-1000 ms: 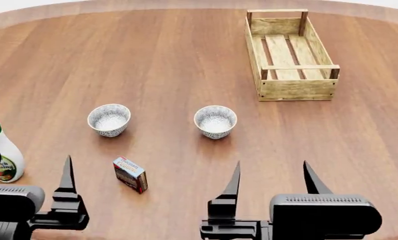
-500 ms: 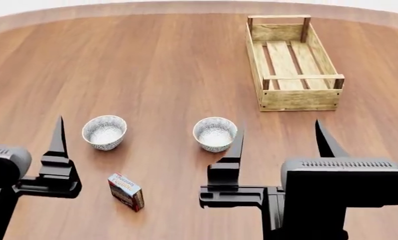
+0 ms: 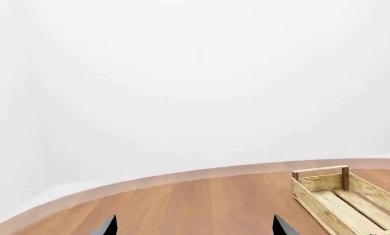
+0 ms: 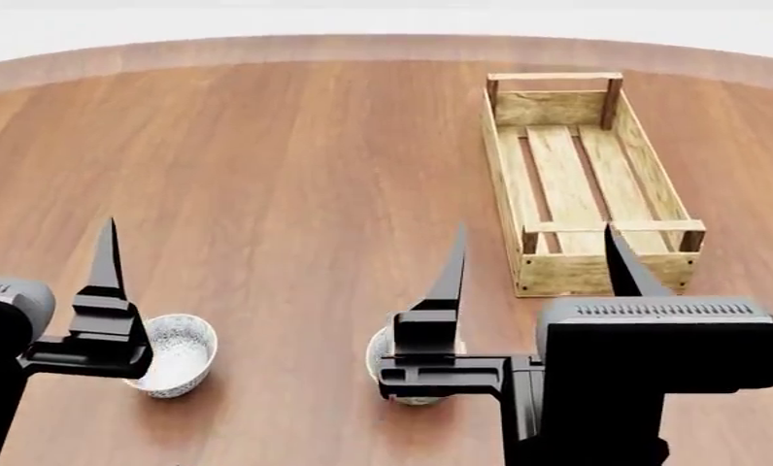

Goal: Stack the right bowl on the left bowl and place them in the tray.

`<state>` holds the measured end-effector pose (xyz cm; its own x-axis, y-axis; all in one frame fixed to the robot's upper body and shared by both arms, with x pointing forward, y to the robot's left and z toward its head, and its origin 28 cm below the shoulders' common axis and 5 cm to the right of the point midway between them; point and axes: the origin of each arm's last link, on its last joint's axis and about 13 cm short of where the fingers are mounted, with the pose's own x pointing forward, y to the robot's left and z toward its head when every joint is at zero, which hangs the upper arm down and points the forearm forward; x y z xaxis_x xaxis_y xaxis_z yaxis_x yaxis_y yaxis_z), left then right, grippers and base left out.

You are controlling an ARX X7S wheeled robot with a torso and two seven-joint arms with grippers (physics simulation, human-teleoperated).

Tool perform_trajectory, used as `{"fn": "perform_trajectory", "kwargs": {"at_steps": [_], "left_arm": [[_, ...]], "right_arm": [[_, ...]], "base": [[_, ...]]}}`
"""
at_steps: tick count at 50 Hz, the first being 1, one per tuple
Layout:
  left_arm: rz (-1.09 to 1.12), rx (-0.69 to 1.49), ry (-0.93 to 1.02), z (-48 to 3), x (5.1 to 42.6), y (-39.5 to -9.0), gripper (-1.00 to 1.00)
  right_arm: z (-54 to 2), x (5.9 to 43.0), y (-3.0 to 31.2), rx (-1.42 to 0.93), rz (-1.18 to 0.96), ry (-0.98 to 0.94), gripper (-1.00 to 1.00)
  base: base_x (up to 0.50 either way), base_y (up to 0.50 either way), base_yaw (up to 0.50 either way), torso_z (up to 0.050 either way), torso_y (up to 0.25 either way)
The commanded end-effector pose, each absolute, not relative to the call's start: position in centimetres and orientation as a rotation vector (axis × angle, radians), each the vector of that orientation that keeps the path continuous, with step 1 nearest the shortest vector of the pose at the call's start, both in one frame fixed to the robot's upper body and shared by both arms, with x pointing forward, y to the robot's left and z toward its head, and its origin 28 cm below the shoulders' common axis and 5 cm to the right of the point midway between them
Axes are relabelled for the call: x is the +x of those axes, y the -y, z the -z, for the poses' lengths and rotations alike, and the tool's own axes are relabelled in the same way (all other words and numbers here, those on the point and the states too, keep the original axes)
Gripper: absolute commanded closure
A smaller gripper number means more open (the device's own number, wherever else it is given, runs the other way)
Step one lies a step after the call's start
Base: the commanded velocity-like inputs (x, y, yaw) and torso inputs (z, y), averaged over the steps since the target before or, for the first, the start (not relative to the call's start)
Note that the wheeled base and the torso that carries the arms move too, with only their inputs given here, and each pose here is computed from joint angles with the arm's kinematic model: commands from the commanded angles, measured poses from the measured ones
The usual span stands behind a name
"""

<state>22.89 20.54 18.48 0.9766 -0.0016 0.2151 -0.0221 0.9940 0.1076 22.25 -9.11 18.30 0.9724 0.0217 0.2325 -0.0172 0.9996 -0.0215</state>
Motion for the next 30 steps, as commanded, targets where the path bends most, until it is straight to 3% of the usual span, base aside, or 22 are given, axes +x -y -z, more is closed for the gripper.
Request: {"fn": "perform_trajectory", "kwargs": {"at_steps": [1, 30], "left_arm": [[-0.016, 0.111, 0.216, -18.32, 22.87, -20.57, -1.0], [-0.03, 0.122, 0.219, -18.3, 22.98, -20.84, -1.0]], "right_arm": [[-18.08, 22.36, 9.11, -0.02, -0.021, 0.228, -1.0], [-17.92, 22.58, 9.0, -0.018, -0.023, 0.219, -1.0]], "base": [[0.5, 0.0, 0.0, 0.0, 0.0], [0.5, 0.0, 0.0, 0.0, 0.001]]}}
